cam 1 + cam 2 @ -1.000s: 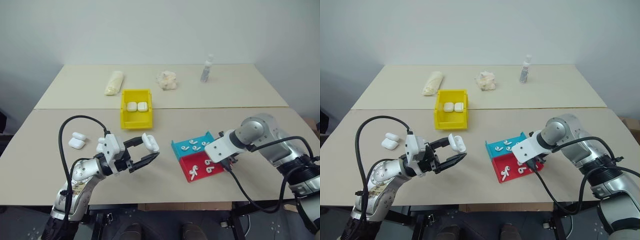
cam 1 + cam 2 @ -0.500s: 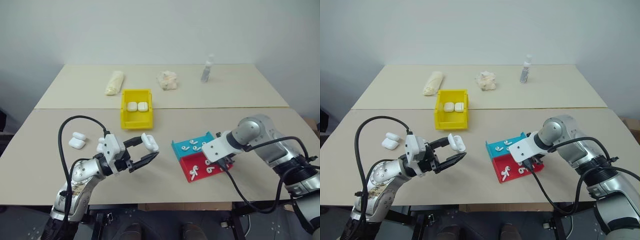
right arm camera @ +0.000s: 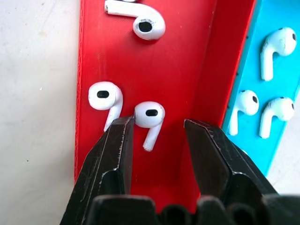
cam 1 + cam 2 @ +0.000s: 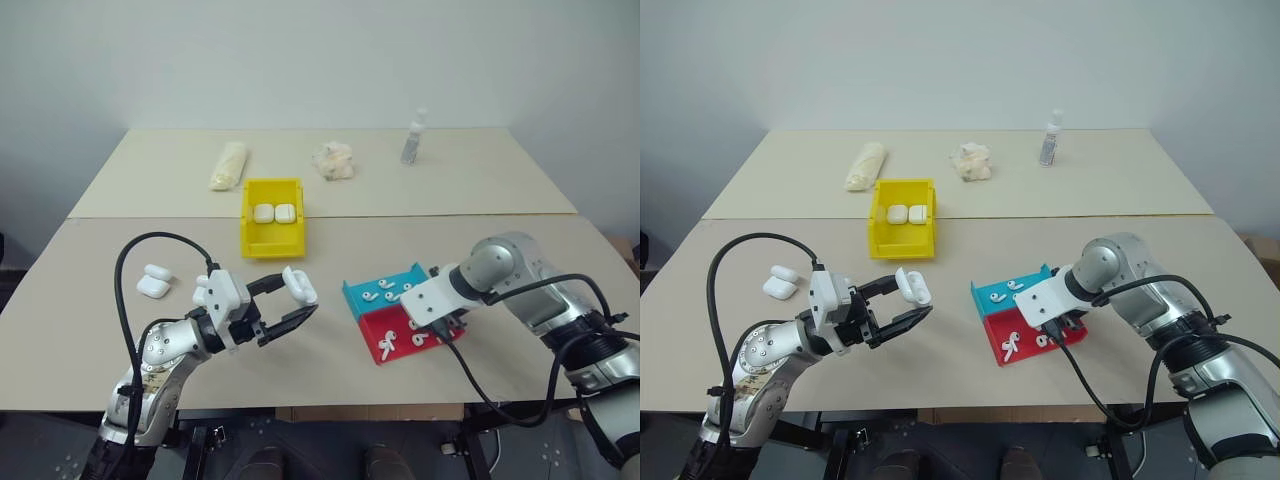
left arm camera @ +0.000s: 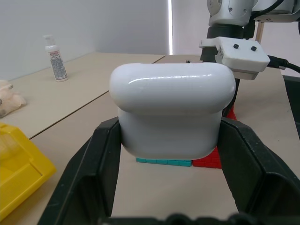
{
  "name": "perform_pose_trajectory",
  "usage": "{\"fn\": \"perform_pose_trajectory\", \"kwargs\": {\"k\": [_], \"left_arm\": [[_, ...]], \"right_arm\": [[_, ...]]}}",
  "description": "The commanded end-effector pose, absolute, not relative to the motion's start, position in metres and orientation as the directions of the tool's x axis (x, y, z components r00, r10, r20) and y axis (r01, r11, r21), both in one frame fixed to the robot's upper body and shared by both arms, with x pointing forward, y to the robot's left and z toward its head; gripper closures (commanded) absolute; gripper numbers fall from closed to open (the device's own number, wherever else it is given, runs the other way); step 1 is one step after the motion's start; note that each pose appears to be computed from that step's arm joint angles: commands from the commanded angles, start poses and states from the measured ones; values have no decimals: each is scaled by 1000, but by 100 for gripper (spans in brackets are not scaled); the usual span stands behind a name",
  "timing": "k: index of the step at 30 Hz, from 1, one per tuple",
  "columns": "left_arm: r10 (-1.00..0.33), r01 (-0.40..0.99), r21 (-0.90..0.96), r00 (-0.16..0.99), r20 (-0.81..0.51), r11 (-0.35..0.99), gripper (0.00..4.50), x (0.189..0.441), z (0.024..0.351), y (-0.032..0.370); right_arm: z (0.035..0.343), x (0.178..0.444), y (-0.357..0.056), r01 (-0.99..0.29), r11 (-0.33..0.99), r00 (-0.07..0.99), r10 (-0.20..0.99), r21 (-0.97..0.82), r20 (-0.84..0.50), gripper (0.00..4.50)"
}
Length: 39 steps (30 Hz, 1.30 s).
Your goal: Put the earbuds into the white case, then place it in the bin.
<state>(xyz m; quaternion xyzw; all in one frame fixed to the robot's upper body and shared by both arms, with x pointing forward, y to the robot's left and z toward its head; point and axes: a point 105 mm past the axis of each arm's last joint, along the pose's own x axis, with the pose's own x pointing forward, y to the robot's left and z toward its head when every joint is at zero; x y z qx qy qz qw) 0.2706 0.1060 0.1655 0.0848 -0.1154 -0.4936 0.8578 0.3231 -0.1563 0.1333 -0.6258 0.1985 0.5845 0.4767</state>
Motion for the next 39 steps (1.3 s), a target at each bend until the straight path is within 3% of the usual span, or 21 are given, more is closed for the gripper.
{"fn": "perform_pose_trajectory", "kwargs": {"k": [1,23,26,28,39], "left_arm": [[-865,813,298,484,130,500,173,267,174,107],[-859,804,308,495,129,509,173,268,173,108],[-858,803,307,497,128,511,173,268,173,108],[-859,804,307,495,127,509,173,268,173,108],[-860,805,308,495,124,507,173,268,173,108]], "right_arm": [[137,322,-155,-790,-484,245,314,-377,-917,234],[134,321,-154,-772,-513,233,318,-374,-919,234],[134,321,-153,-768,-519,231,323,-376,-918,283],[135,322,-152,-767,-515,236,328,-382,-915,343],[135,321,-153,-745,-536,249,328,-397,-911,343]]}}
